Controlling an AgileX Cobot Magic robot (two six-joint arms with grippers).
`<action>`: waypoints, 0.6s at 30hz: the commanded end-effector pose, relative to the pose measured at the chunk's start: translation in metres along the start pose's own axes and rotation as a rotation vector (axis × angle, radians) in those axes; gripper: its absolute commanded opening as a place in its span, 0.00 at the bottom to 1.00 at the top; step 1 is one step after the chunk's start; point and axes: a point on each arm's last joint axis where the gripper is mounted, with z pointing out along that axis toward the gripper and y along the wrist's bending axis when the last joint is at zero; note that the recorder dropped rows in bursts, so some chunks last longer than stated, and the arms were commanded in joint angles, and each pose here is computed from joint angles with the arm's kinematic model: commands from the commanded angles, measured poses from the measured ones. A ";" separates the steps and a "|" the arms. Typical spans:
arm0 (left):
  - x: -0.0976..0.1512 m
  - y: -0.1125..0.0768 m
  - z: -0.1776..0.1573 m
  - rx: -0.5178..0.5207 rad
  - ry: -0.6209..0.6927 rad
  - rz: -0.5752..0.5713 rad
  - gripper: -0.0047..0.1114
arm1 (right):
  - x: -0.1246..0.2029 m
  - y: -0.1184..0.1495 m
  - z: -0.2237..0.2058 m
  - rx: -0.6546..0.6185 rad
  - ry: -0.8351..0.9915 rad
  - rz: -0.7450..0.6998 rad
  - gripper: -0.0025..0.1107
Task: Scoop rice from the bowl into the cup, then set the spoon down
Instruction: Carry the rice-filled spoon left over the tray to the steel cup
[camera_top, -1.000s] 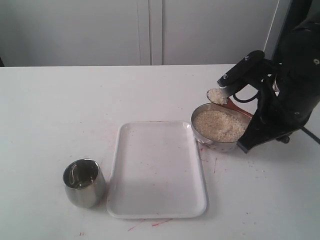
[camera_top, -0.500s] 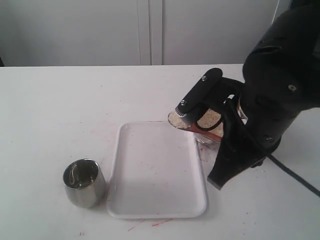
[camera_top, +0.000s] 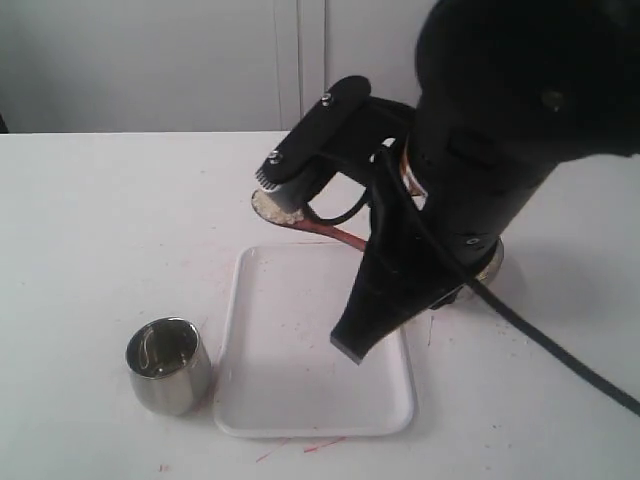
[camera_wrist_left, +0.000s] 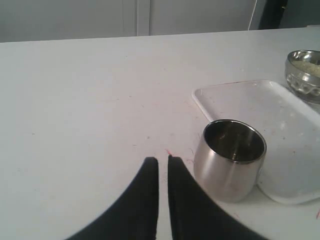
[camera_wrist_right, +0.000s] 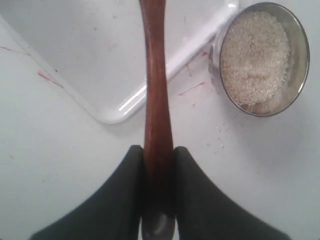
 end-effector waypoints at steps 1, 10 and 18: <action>-0.003 -0.001 0.000 0.005 -0.009 -0.008 0.16 | -0.012 0.017 0.001 -0.021 -0.006 -0.031 0.02; -0.003 -0.001 0.000 0.005 -0.009 -0.008 0.16 | -0.024 0.051 0.016 -0.052 0.037 -0.104 0.02; -0.003 -0.001 0.000 0.005 -0.009 -0.008 0.16 | -0.033 0.078 0.035 -0.081 0.051 -0.144 0.02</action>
